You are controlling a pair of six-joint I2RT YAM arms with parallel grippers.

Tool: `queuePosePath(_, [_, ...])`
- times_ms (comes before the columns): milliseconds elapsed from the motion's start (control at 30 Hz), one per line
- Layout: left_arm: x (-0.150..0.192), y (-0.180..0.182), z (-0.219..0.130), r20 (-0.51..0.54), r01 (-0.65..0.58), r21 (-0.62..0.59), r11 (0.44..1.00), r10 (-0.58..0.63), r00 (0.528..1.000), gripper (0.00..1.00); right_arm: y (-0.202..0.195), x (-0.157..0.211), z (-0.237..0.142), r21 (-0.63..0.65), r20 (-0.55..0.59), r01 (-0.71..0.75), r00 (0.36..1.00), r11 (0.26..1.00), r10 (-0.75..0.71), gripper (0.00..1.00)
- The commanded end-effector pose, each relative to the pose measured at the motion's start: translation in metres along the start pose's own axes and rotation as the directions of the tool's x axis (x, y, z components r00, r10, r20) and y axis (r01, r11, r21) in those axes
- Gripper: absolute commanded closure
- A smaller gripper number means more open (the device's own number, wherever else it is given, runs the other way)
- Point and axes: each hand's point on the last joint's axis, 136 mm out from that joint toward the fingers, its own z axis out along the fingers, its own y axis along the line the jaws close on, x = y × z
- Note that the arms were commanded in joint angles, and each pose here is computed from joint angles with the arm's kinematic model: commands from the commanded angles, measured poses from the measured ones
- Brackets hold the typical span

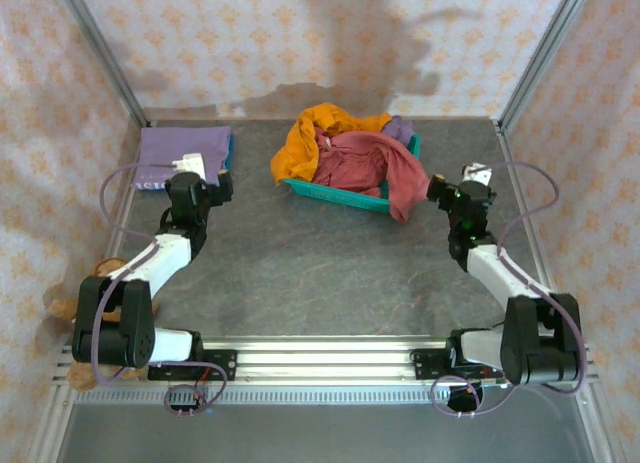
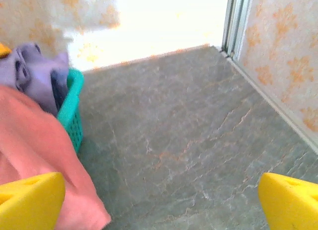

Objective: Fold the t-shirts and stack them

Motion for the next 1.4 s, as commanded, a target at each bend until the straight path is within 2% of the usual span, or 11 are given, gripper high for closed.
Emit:
queuePosePath(0, [0.015, -0.015, -0.017, -0.164, 0.043, -0.006, 0.999, -0.044, 0.985, 0.01, -0.014, 0.000, -0.016, 0.066, -0.089, 0.015, 0.996, 0.998, -0.009, 0.01])
queuePosePath(167, [0.006, -0.055, -0.035, -0.217, 0.186, 0.034, 0.982, -0.174, 0.961, 0.01, -0.012, -0.012, -0.030, 0.079, -0.189, -0.017, 0.981, 0.997, 0.032, 0.01])
queuePosePath(233, [0.011, -0.067, -0.037, -0.262, 0.285, 0.027, 0.958, -0.268, 0.927, 0.01, -0.007, -0.015, -0.035, 0.078, -0.248, -0.048, 0.967, 0.996, 0.066, 0.01])
queuePosePath(400, [0.027, -0.135, -0.032, -0.420, 0.526, 0.178, 0.831, -0.420, 0.805, 0.01, 0.018, -0.017, -0.044, 0.017, -0.392, -0.121, 0.913, 0.993, 0.118, 0.01])
queuePosePath(467, [0.032, -0.164, -0.031, -0.480, 0.580, 0.242, 0.778, -0.424, 0.768, 0.01, 0.032, -0.016, -0.046, -0.033, -0.444, -0.134, 0.890, 0.991, 0.105, 0.01])
queuePosePath(533, [0.038, -0.187, -0.032, -0.541, 0.601, 0.272, 0.751, -0.397, 0.742, 0.01, 0.046, -0.017, -0.050, -0.078, -0.482, -0.135, 0.872, 0.988, 0.081, 0.01])
queuePosePath(700, [0.048, -0.229, -0.029, -0.579, 0.630, 0.319, 0.708, -0.381, 0.721, 0.01, 0.080, -0.025, -0.056, -0.192, -0.545, -0.104, 0.838, 0.976, -0.018, 0.01])
queuePosePath(833, [0.045, -0.261, -0.007, -0.614, 0.675, 0.343, 0.653, -0.388, 0.687, 0.01, 0.092, -0.025, -0.056, -0.221, -0.587, -0.117, 0.809, 0.968, -0.036, 0.01])
queuePosePath(967, [0.034, -0.289, 0.018, -0.624, 0.686, 0.371, 0.626, -0.379, 0.684, 0.01, 0.099, -0.019, -0.049, -0.225, -0.624, -0.143, 0.781, 0.964, -0.030, 0.01])
queuePosePath(1133, [0.034, -0.303, 0.041, -0.624, 0.679, 0.360, 0.640, -0.376, 0.685, 0.01, 0.129, -0.014, -0.036, -0.298, -0.695, -0.210, 0.716, 0.931, -0.061, 0.01])
queuePosePath(1367, [0.034, -0.303, 0.053, -0.618, 0.698, 0.340, 0.630, -0.411, 0.671, 0.01, 0.153, -0.015, 0.019, -0.260, -0.762, -0.180, 0.641, 0.949, -0.088, 0.01])
